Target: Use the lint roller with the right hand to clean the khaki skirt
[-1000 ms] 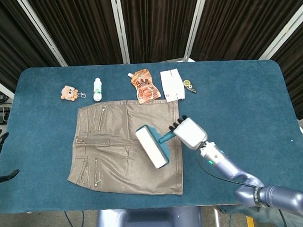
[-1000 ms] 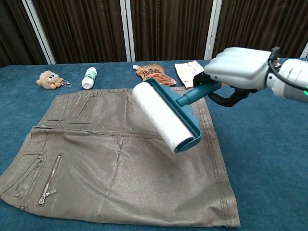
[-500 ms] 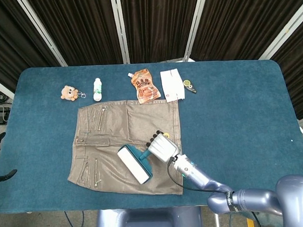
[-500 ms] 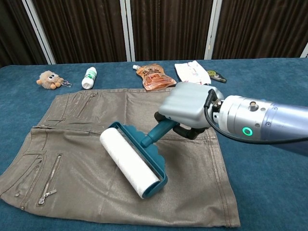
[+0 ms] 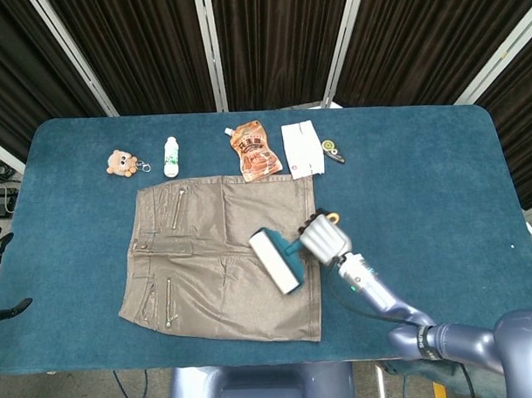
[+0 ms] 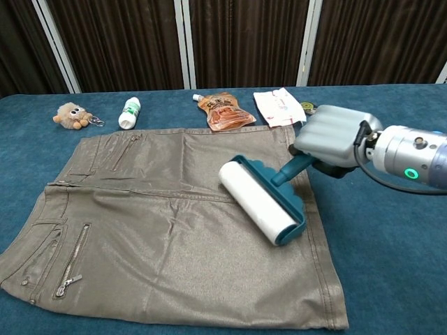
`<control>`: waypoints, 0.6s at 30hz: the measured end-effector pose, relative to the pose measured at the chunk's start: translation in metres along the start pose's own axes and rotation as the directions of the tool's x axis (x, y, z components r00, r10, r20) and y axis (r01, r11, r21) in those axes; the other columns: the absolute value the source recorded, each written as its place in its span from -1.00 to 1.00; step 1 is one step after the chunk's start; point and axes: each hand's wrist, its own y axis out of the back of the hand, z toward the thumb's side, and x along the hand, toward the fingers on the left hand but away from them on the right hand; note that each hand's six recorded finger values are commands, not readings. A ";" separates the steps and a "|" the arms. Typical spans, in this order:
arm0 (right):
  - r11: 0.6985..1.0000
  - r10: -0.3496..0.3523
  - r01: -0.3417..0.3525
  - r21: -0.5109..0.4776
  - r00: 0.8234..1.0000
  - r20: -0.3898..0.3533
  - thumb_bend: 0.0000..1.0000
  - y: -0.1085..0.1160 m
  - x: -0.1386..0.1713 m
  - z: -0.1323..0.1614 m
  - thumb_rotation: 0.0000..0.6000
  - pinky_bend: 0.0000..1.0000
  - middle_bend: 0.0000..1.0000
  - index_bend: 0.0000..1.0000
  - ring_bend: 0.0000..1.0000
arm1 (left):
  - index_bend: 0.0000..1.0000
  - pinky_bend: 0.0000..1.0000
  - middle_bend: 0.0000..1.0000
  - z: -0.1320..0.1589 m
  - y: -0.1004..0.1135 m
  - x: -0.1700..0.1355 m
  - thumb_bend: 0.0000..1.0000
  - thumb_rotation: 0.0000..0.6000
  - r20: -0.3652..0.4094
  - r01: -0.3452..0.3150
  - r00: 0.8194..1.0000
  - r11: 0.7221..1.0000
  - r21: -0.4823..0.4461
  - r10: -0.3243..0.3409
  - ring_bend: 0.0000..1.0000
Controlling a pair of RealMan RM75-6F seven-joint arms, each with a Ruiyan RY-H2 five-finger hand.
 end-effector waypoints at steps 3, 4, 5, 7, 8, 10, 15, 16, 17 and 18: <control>0.999 0.016 -0.018 0.050 0.999 0.035 0.74 -0.014 0.002 -0.022 1.00 -0.15 0.10 -0.07 -0.12 | -1.00 -1.00 -1.00 0.003 -0.001 0.000 -1.00 1.00 0.006 0.001 1.000 1.000 0.003 -0.001 -1.00; 0.998 0.021 -0.024 0.061 0.999 0.047 0.75 -0.019 0.004 -0.030 1.00 -0.15 0.10 -0.07 -0.12 | -1.00 -1.00 -1.00 0.004 -0.001 0.000 -1.00 1.00 0.008 0.001 1.000 1.000 0.003 -0.001 -1.00; 0.997 0.024 -0.027 0.067 0.998 0.052 0.75 -0.022 0.005 -0.034 1.00 -0.15 0.10 -0.07 -0.12 | -1.00 -1.00 -1.00 0.005 -0.001 0.001 -1.00 1.00 0.010 0.002 1.000 1.000 0.003 -0.002 -1.00; 0.997 0.021 -0.024 0.072 0.998 0.051 0.75 -0.024 0.007 -0.038 1.00 -0.15 0.11 -0.07 -0.12 | -1.00 -1.00 -1.00 0.006 -0.002 0.001 -1.00 1.00 0.012 0.003 1.000 1.000 0.002 -0.003 -1.00; 0.997 0.017 -0.020 0.073 0.999 0.047 0.76 -0.023 0.007 -0.038 1.00 -0.15 0.11 -0.07 -0.11 | -1.00 -1.00 -1.00 0.007 -0.002 0.001 -1.00 1.00 0.014 0.004 1.000 1.000 0.002 -0.004 -1.00; 0.997 0.007 -0.010 0.071 0.999 0.035 0.77 -0.021 0.008 -0.035 1.00 -0.15 0.11 -0.06 -0.11 | -1.00 -1.00 -1.00 0.007 -0.002 0.001 -1.00 1.00 0.015 0.005 1.000 1.000 0.002 -0.005 -1.00; 0.998 -0.022 0.023 0.066 1.000 -0.009 0.78 -0.009 0.008 -0.017 1.00 -0.14 0.12 -0.05 -0.10 | -1.00 -1.00 -1.00 0.008 -0.001 0.001 -1.00 1.00 0.017 0.003 1.000 1.000 -0.001 -0.003 -1.00; 0.997 -0.031 0.032 0.068 0.999 -0.023 0.79 -0.004 0.008 -0.010 1.00 -0.14 0.12 -0.05 -0.10 | -1.00 -1.00 -1.00 0.007 -0.001 0.001 -1.00 1.00 0.017 0.003 1.000 1.000 -0.002 -0.003 -1.00; 0.997 -0.037 0.039 0.071 0.999 -0.035 0.79 -0.001 0.007 -0.005 1.00 -0.14 0.12 -0.05 -0.10 | -1.00 -1.00 -1.00 0.007 -0.001 0.001 -1.00 1.00 0.017 0.003 1.000 1.000 -0.004 -0.003 -1.00; 0.996 -0.044 0.047 0.075 0.998 -0.047 0.80 0.003 0.007 0.000 1.00 -0.14 0.12 -0.05 -0.10 | -1.00 -1.00 -1.00 0.007 -0.001 0.001 -1.00 1.00 0.018 0.003 1.000 1.000 -0.004 -0.003 -1.00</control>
